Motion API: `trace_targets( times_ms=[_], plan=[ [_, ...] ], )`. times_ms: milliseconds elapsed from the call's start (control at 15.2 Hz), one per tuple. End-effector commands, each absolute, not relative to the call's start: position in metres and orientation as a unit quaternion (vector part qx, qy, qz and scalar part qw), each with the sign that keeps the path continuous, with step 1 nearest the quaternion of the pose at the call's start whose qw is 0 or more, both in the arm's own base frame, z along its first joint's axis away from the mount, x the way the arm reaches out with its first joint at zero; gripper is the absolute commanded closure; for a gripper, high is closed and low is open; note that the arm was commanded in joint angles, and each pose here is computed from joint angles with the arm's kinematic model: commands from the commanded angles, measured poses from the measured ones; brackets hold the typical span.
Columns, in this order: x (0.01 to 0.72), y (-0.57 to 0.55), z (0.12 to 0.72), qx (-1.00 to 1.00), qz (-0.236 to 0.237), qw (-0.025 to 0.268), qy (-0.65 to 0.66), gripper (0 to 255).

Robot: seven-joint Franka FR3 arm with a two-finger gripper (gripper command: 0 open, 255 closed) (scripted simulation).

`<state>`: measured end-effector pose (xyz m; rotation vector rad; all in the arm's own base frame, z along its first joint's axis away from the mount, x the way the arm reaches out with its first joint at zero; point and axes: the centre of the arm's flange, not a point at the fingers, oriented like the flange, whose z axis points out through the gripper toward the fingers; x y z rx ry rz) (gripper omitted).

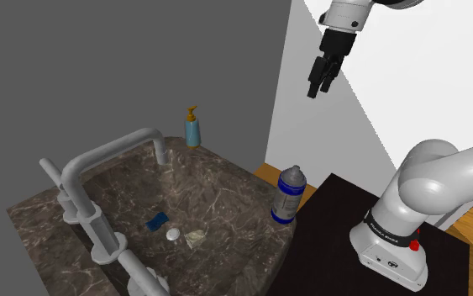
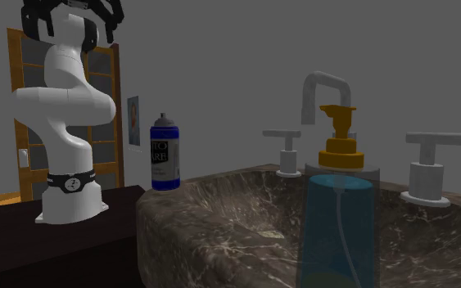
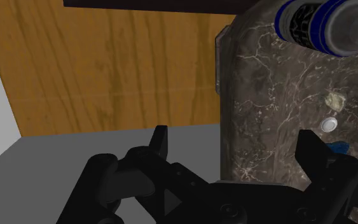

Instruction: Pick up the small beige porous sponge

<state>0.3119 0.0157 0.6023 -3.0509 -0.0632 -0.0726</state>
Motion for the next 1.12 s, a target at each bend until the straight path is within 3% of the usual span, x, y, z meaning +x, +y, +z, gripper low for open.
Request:
trace_targets(
  times_ms=[0,1056],
  plan=[
    [0.312,0.016,0.602,-0.999,-0.024,0.045,-0.021,0],
    [0.362,0.155,0.451,-0.999,-0.017,0.045,-0.016,0]
  ],
)
